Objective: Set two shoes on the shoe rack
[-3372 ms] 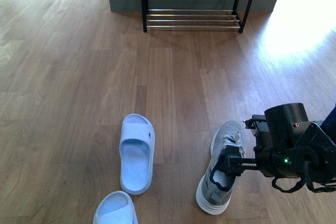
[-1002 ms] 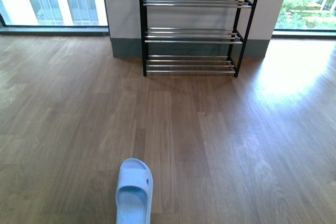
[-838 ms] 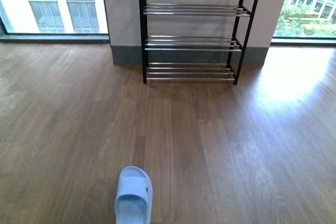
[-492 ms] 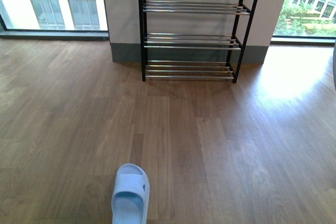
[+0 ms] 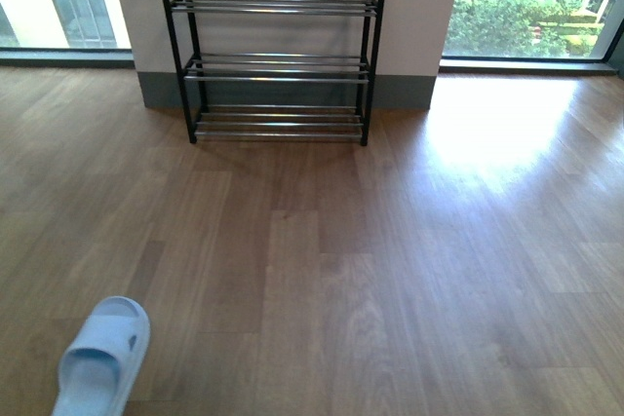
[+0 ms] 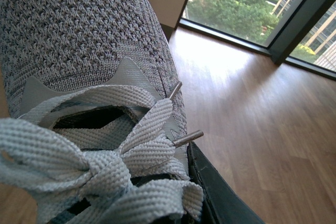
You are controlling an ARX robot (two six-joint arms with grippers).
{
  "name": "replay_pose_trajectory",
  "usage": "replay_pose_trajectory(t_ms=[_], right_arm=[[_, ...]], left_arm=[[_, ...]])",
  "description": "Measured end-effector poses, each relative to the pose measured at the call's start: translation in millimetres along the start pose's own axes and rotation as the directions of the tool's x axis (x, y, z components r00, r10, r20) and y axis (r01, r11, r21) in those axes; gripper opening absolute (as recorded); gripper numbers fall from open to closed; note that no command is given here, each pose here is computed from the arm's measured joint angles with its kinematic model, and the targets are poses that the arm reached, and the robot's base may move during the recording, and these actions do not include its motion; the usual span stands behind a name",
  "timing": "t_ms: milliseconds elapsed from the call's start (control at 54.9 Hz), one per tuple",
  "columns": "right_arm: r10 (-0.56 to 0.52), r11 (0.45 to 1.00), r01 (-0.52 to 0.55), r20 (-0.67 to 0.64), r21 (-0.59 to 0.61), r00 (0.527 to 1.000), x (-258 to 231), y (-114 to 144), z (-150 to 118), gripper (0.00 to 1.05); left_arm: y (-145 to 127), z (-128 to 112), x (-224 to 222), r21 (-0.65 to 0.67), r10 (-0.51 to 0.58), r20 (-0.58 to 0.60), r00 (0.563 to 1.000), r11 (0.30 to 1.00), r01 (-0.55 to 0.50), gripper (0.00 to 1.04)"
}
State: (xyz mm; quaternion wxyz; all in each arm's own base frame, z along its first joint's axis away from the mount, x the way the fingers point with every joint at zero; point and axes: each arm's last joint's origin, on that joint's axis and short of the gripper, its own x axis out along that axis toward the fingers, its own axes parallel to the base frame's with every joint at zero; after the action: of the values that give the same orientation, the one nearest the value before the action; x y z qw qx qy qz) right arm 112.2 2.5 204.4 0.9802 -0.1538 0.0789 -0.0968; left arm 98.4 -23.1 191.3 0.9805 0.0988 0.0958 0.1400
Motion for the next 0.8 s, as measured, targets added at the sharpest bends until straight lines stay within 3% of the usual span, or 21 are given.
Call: replay_pose_trajectory(t_ms=[802], right_arm=[[-0.001,1.0,0.001,-0.001,0.0,1.0,0.0,0.0,-0.1,0.01]], left_arm=[[-0.1,-0.1,0.0,0.0,-0.002,0.0,1.0,1.0,0.002,0.02]])
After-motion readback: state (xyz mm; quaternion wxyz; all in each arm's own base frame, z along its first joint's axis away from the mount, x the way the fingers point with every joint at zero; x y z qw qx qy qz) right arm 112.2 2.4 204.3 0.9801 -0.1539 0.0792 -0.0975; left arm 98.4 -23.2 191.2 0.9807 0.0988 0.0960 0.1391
